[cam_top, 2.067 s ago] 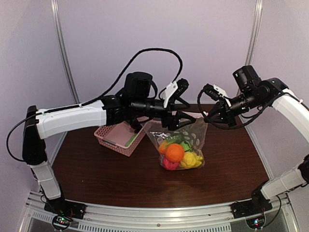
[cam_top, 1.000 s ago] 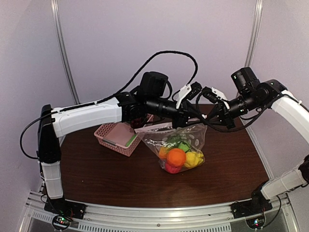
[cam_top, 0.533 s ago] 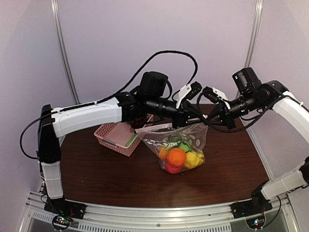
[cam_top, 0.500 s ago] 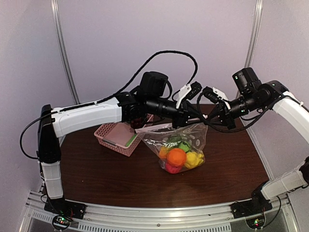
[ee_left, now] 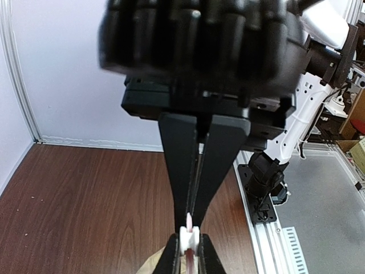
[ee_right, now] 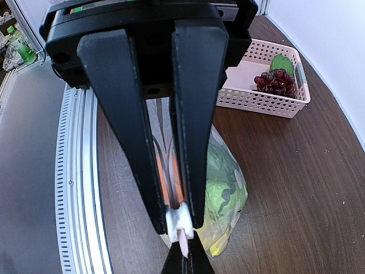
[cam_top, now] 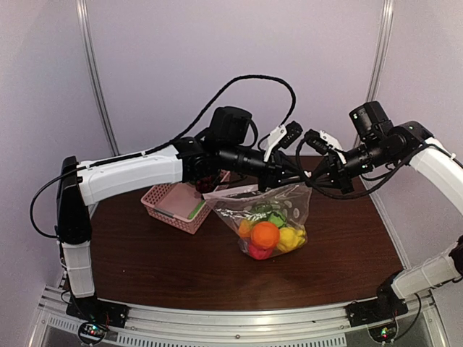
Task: Place the food in the zip-top bag and seal the zipper
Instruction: Zip the zipper of the food storage bag.
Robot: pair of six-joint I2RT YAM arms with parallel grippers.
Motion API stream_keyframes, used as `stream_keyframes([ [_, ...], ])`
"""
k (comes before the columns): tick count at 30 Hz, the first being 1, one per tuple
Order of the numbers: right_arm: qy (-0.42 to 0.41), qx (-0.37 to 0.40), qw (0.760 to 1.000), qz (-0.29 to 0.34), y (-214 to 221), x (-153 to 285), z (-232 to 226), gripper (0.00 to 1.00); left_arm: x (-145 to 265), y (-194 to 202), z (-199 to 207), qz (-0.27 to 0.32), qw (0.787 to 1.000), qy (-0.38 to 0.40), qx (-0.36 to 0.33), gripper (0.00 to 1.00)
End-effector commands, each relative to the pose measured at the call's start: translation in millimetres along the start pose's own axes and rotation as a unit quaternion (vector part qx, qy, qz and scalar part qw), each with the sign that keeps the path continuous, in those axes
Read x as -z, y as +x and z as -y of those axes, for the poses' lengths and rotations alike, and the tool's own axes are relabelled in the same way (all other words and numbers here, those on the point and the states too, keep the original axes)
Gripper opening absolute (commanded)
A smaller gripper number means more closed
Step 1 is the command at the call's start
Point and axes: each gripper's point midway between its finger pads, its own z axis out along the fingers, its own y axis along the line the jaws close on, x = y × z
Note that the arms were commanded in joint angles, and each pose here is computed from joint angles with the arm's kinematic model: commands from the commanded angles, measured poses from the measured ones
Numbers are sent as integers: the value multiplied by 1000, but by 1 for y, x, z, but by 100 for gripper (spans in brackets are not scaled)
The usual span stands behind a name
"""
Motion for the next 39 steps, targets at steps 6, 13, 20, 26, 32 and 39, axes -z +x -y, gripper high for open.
stream_keyframes([
  [6, 37, 6, 998, 46, -12, 28, 11, 0, 14, -2, -8, -8, 1000, -10, -4, 0],
  [13, 35, 20, 998, 54, -9, 34, 4, 0, 40, 14, -18, -23, 999, -38, 12, 0],
  [20, 57, 24, 996, 64, -14, 44, 11, 0, 50, 23, -24, -33, 998, -54, 17, 0],
  [26, 95, 6, 993, 68, -7, 64, 33, 0, 65, 41, -28, -49, 996, -74, 30, 0],
  [32, 118, -13, 991, 65, 4, 71, 55, 0, 81, 54, -28, -58, 993, -93, 37, 0],
  [39, 128, -34, 989, 67, 13, 77, 73, 0, 102, 67, -30, -64, 990, -115, 45, 0],
])
